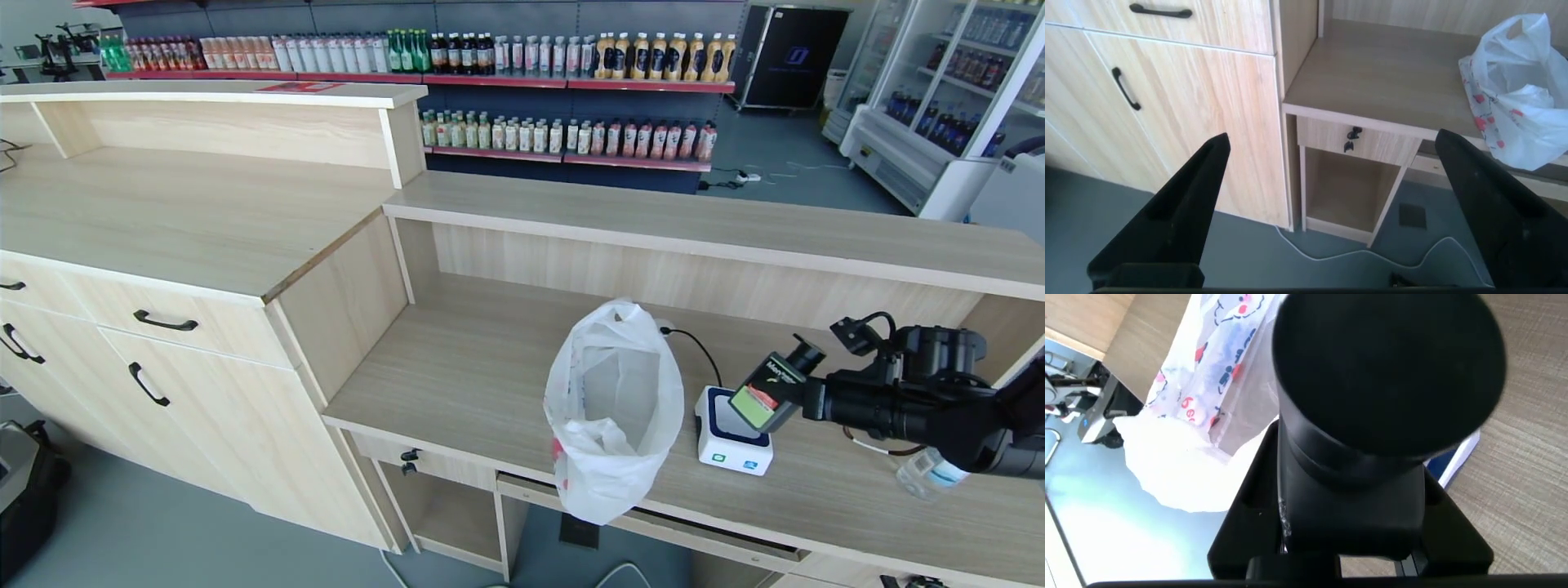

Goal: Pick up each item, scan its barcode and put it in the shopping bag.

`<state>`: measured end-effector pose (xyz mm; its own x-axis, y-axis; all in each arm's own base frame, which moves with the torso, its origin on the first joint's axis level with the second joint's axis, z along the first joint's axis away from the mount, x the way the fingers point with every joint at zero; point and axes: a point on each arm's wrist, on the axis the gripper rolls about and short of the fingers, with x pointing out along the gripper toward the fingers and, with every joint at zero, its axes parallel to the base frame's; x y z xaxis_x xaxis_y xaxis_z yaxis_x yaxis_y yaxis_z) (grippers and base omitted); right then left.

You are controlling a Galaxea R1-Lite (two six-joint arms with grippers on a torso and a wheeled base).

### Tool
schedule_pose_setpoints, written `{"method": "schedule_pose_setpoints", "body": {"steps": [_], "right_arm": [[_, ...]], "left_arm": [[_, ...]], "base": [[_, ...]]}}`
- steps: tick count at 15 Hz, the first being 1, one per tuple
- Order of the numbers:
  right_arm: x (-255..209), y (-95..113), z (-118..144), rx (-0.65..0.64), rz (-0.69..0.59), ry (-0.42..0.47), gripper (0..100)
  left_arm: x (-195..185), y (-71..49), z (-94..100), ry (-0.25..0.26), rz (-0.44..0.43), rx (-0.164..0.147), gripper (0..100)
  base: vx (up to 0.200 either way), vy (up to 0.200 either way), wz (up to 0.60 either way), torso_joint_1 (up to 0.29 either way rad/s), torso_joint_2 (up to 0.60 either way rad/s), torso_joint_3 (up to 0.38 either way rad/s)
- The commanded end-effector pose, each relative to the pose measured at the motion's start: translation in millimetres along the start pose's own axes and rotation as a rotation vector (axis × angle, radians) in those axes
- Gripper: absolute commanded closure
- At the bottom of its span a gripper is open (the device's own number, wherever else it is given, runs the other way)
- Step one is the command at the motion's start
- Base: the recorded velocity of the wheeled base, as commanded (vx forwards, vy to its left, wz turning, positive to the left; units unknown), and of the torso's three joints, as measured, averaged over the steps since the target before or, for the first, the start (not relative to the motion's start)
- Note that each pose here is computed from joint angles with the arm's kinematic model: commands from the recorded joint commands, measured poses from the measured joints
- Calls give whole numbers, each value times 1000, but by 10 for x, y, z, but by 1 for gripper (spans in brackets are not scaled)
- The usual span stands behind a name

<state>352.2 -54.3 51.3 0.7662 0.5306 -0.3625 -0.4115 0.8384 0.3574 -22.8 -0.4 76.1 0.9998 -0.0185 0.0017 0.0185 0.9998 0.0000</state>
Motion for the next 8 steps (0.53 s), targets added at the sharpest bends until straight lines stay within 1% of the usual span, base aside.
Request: {"method": "schedule_pose_setpoints", "body": {"steps": [1, 3, 8], "right_arm": [[49, -10, 42, -6, 6, -9, 100], [97, 9, 86, 8, 18, -18, 100], [147, -13, 70, 10, 22, -13, 100]], "left_arm": [[0, 0, 0, 0, 0, 0, 0], [0, 0, 0, 0, 0, 0, 0], [0, 0, 0, 0, 0, 0, 0]], "base": [[0, 0, 0, 0, 0, 0], [0, 0, 0, 0, 0, 0], [0, 0, 0, 0, 0, 0]]}}
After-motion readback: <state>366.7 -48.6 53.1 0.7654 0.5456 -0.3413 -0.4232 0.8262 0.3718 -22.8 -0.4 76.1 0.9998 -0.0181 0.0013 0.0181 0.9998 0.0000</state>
